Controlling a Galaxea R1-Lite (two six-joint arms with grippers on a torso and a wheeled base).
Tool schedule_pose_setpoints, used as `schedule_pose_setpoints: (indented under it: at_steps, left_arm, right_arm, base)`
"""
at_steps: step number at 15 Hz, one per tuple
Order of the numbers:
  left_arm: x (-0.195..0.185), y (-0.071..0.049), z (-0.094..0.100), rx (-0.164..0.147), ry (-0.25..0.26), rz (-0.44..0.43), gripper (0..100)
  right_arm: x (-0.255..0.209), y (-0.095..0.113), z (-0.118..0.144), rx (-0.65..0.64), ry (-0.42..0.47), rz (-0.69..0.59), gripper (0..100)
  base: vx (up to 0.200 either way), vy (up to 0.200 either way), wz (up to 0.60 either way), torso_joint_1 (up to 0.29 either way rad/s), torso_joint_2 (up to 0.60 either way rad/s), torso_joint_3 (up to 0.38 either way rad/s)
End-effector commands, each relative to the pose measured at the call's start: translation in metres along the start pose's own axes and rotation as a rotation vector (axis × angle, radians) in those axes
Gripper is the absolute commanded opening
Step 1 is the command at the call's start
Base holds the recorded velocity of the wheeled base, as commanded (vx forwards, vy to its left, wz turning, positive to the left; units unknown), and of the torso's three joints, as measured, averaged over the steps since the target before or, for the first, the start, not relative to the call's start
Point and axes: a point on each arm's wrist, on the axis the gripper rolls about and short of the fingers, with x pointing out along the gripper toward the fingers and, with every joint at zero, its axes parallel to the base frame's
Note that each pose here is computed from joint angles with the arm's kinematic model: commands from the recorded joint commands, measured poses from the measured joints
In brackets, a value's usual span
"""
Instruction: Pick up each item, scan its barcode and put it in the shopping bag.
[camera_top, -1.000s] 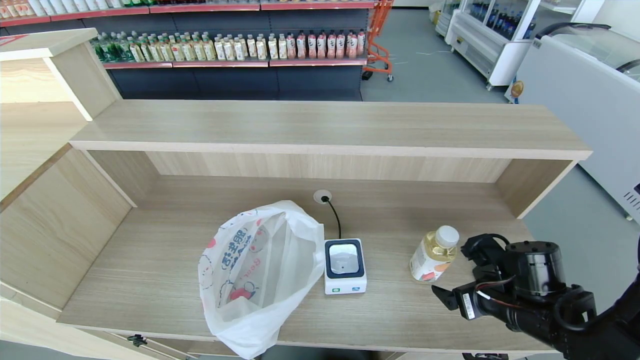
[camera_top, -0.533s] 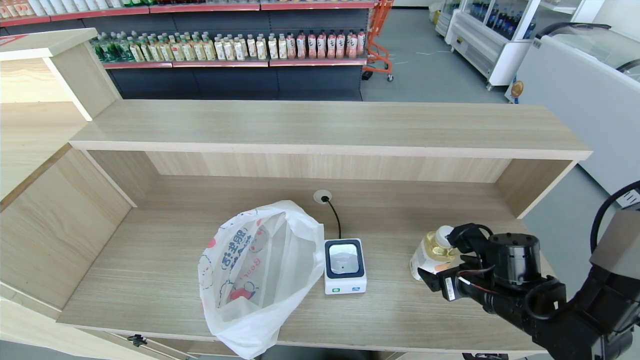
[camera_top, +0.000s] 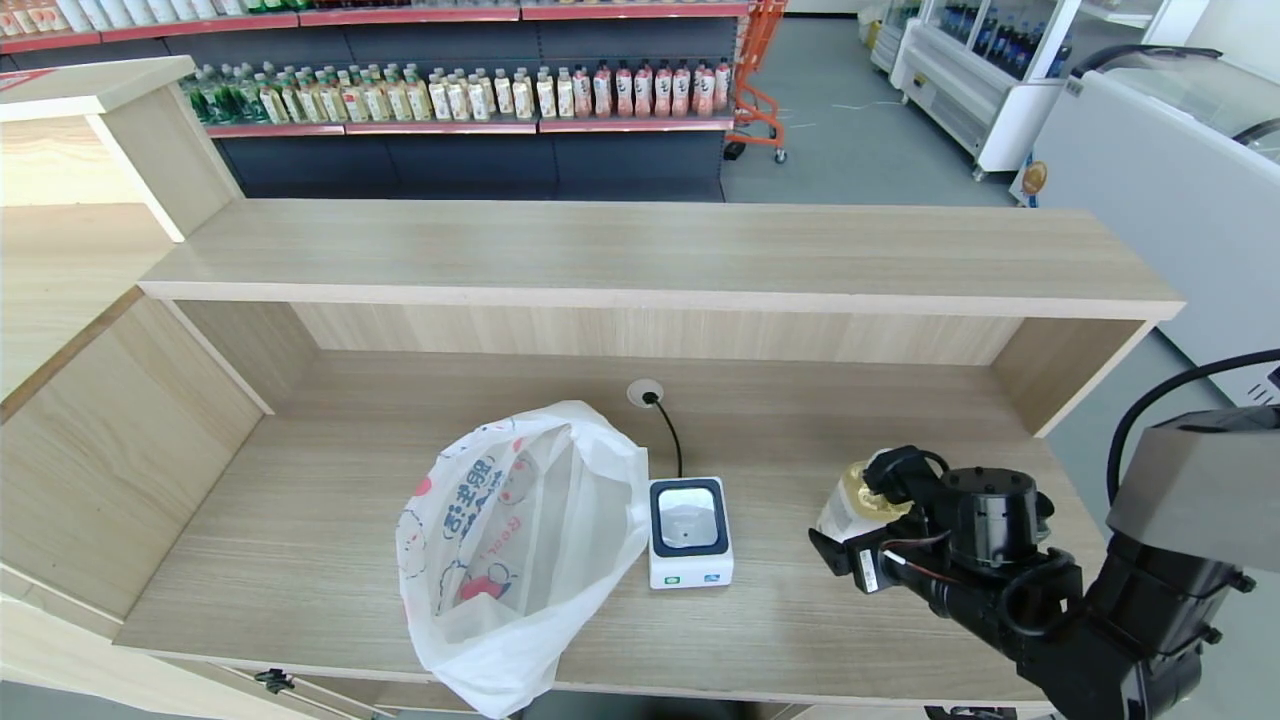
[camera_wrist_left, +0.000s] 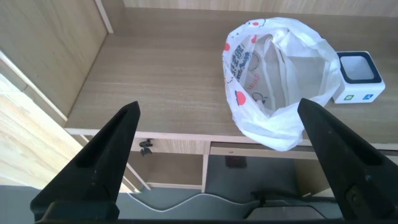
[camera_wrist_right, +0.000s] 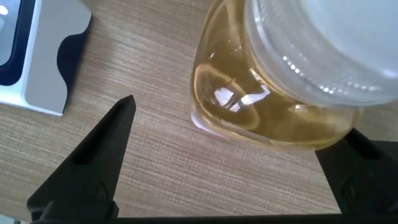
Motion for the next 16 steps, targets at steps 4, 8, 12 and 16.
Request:
schedule_pose_setpoints:
  at_steps: [4, 8, 12, 16]
  left_arm:
    - [0.000, 0.000, 0.000, -0.001, -0.001, 0.000, 100]
    - [0.000, 0.000, 0.000, -0.001, -0.001, 0.000, 100]
    - [0.000, 0.000, 0.000, -0.001, -0.001, 0.000, 100]
    - [0.000, 0.000, 0.000, -0.001, -0.001, 0.000, 100]
  right_arm:
    - [0.011, 0.002, 0.003, -0.009, -0.019, -0.002, 100]
    - [0.021, 0.003, 0.007, -0.018, -0.047, -0.002, 100]
    - [0.041, 0.007, 0.005, -0.021, -0.071, -0.004, 100]
    - [0.052, 0.011, 0.006, -0.020, -0.091, 0.014, 100]
  base:
    - [0.000, 0.000, 0.00, 0.000, 0.00, 0.000]
    - [0.000, 0.000, 0.00, 0.000, 0.00, 0.000]
    - [0.000, 0.000, 0.00, 0.000, 0.00, 0.000]
    - [0.000, 0.000, 0.00, 0.000, 0.00, 0.000]
